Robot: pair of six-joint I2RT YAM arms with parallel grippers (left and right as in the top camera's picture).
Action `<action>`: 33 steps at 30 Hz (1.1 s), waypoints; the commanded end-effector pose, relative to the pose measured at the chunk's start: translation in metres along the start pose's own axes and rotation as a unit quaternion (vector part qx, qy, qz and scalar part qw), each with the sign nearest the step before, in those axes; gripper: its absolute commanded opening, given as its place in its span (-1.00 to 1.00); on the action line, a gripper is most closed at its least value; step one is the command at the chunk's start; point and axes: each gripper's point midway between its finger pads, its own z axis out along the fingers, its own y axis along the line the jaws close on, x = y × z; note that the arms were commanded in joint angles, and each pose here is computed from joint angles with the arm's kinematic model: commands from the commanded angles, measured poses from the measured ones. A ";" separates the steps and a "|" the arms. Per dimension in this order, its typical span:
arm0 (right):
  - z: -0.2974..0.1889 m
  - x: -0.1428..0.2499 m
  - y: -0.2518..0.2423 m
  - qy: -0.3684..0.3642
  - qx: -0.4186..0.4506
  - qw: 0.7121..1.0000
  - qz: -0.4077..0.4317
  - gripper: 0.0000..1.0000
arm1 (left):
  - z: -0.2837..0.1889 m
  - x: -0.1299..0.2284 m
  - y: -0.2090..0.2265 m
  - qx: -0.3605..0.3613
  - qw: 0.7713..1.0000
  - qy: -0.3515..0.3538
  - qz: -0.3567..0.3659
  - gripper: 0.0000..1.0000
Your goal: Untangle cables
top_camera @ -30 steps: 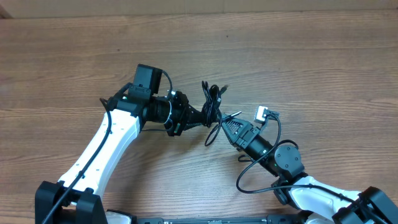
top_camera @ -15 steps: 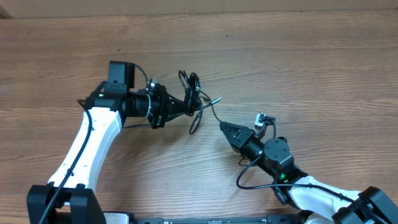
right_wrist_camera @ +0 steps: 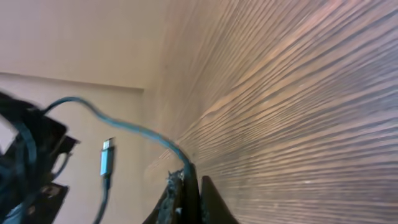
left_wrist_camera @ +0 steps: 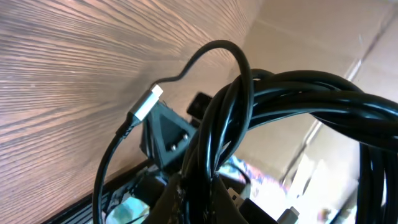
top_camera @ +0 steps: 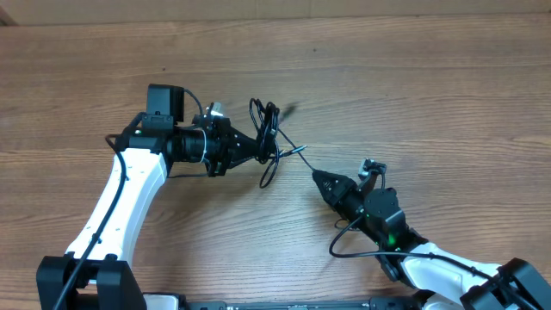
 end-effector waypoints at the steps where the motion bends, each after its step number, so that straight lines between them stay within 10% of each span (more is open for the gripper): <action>1: 0.001 -0.008 0.002 -0.011 -0.001 1.000 -0.003 -0.52 | -0.005 0.013 -0.021 0.039 0.996 0.026 0.073 -0.91; 16: -0.019 0.019 0.092 0.069 -0.202 0.973 -0.087 -0.17 | -0.004 0.004 -0.010 0.008 1.000 0.000 0.030 -0.91; 22: -0.015 0.021 0.080 0.087 -0.174 0.981 -0.026 -0.05 | -0.007 -0.004 0.024 -0.067 0.983 -0.051 -0.160 -0.74; 33: -0.006 0.047 0.008 0.150 0.005 0.967 0.206 0.09 | -0.007 -0.005 0.027 -0.071 0.976 -0.058 -0.198 -0.72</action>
